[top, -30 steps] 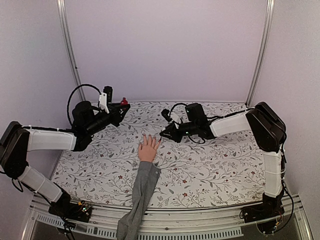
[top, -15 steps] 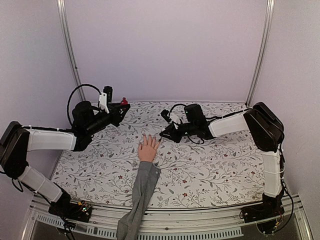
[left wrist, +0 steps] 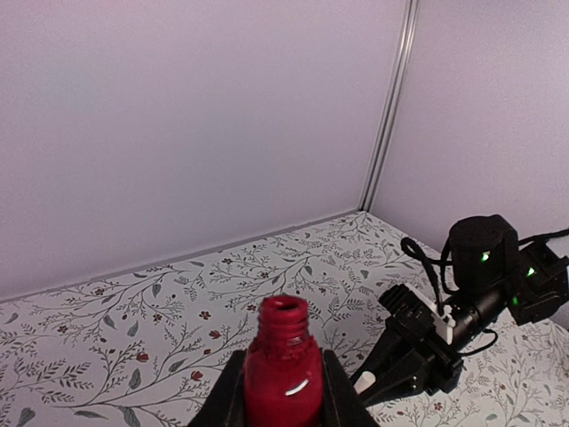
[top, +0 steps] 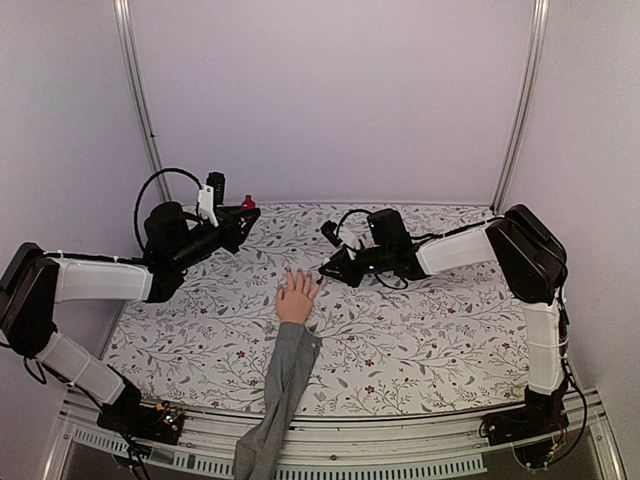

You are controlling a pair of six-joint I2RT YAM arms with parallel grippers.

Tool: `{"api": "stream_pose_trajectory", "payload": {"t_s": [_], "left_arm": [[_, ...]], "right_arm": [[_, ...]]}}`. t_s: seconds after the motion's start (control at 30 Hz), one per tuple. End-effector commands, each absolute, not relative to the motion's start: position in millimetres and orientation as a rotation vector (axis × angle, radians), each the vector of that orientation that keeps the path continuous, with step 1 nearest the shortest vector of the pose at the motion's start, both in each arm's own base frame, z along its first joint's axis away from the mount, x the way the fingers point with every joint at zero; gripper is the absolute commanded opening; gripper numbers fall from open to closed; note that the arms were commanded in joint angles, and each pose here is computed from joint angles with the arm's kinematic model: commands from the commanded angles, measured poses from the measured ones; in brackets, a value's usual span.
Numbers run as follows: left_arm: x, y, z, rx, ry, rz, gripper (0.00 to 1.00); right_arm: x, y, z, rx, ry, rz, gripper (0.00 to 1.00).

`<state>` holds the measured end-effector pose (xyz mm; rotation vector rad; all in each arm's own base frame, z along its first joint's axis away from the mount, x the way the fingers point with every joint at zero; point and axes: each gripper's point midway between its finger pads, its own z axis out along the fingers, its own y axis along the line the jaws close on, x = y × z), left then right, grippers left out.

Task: Paint the nails
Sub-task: Paint the nail polish on the nail.

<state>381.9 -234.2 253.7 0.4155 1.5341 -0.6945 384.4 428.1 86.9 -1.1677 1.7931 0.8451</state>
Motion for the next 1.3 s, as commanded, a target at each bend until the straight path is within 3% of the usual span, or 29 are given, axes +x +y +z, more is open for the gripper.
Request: {"api": "stream_pose_trajectory", "payload": {"t_s": [0.0,1.27], "left_arm": [[385.9,-228.7,261.4,0.409,1.5,-0.675,0.0],[385.6,-228.2,261.6,0.406,1.497,-0.673,0.0]], "right_arm": [[387.5,430.5,93.9,-1.148,1.794,0.831,0.0],[373.2,432.6,107.0,-1.187,1.735,0.806,0.0]]}}
